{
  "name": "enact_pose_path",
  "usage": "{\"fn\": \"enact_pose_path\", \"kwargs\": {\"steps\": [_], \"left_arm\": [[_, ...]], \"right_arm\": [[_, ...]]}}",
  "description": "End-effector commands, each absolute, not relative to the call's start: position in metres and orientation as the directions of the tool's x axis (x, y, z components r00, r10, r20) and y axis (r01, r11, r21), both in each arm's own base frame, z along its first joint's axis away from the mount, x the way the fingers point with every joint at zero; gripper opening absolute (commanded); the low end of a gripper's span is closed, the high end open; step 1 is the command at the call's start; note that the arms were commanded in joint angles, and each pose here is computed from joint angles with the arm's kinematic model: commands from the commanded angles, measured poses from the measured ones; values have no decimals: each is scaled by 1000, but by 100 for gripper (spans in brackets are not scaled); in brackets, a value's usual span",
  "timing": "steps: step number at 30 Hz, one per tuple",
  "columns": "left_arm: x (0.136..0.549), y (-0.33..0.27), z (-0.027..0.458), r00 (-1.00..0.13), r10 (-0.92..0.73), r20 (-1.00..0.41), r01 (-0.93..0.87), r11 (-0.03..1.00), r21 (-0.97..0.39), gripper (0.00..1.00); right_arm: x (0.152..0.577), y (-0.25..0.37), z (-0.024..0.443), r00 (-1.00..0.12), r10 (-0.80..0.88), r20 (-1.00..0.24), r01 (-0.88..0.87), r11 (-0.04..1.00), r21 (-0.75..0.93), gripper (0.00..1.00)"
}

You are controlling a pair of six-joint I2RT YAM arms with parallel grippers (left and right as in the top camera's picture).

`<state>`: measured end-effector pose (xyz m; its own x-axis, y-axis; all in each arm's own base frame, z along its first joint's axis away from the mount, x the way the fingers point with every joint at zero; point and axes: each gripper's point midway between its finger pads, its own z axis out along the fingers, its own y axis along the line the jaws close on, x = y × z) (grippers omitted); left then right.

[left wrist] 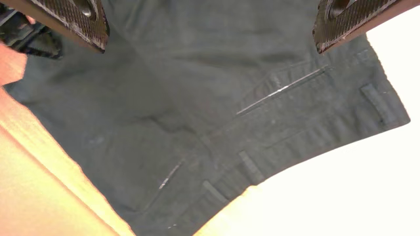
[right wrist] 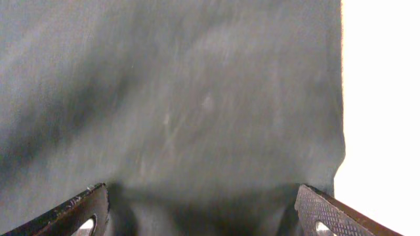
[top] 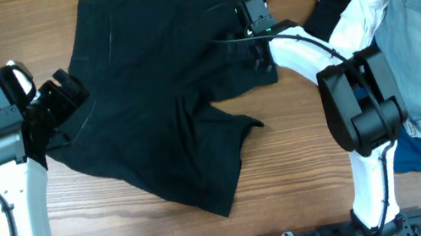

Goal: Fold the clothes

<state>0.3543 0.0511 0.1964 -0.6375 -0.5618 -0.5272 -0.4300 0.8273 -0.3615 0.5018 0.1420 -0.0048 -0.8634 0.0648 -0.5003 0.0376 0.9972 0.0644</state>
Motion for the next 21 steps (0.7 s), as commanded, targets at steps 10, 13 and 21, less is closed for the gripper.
{"fn": "enact_pose_path", "kwargs": {"steps": [10,13,21], "left_arm": [[370,50,131,-736,-541,-407,-465,841,-276,100],[375,50,114,-751,-539,-381,-469,842,-266,100],[375,49,102,-763,-541,-354,-477,841,-255,100]], "right_arm": [[506,106,-89,-908,56,-416,46,998,35,99],[515,123,-59,-922,-8,-386,-43,996,81,100],[471,144,88,-951,15,-308,-62,968,241,100]]}}
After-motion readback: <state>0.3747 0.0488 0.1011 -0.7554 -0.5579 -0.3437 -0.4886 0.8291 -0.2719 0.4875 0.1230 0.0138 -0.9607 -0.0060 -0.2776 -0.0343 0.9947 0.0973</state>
